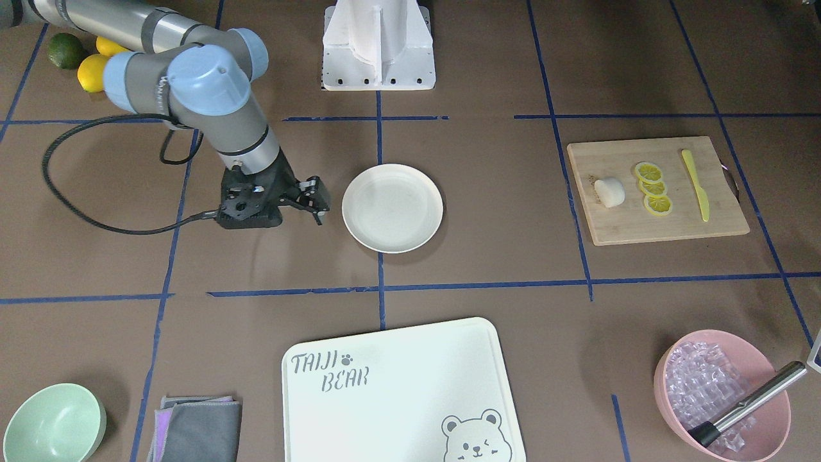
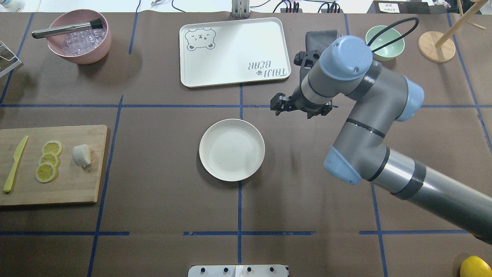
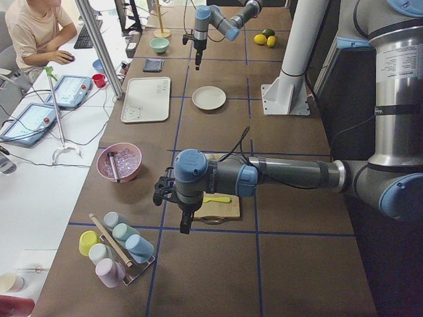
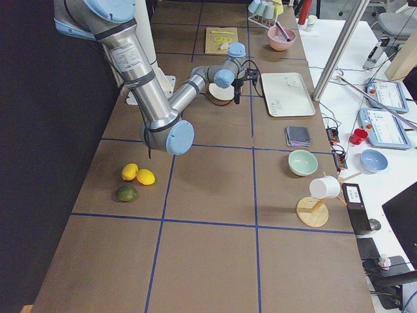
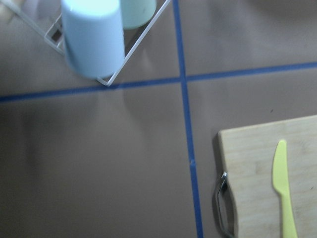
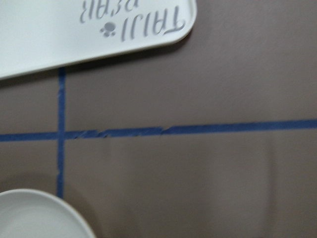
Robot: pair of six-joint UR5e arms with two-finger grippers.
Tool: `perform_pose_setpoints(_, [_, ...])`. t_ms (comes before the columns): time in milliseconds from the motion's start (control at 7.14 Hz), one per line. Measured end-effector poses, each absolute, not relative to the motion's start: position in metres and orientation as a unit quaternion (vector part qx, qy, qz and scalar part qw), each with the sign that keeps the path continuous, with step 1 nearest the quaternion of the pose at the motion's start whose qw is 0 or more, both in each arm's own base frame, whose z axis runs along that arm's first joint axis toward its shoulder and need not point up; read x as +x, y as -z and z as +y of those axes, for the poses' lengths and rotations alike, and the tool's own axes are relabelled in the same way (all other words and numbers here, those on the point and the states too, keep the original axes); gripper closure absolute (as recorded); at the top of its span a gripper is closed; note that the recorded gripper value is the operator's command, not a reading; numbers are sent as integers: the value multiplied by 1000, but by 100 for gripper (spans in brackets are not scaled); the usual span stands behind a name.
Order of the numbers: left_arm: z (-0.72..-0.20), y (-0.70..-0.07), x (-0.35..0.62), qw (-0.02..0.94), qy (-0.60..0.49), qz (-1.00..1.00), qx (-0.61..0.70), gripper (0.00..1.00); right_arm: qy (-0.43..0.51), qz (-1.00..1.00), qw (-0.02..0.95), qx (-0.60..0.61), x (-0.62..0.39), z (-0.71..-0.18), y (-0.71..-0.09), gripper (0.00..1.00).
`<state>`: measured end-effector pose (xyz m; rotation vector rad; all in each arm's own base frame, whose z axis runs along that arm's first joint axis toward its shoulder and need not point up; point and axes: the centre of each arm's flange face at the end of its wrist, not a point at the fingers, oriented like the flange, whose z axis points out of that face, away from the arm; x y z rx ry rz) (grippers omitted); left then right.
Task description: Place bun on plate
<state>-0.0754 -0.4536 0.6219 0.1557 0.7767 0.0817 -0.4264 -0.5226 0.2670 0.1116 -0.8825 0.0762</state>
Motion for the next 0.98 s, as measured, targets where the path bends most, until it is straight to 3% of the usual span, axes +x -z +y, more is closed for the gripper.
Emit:
perform_pose_setpoints(420, [-469,-616,-72,918,-56,379,101,0,53,-387,918,75,-245,-580,-378,0])
perform_pose_setpoints(980, [-482,-609,-50,915,-78,382,104,0,112,-356,923,89,-32,-539,-538,0])
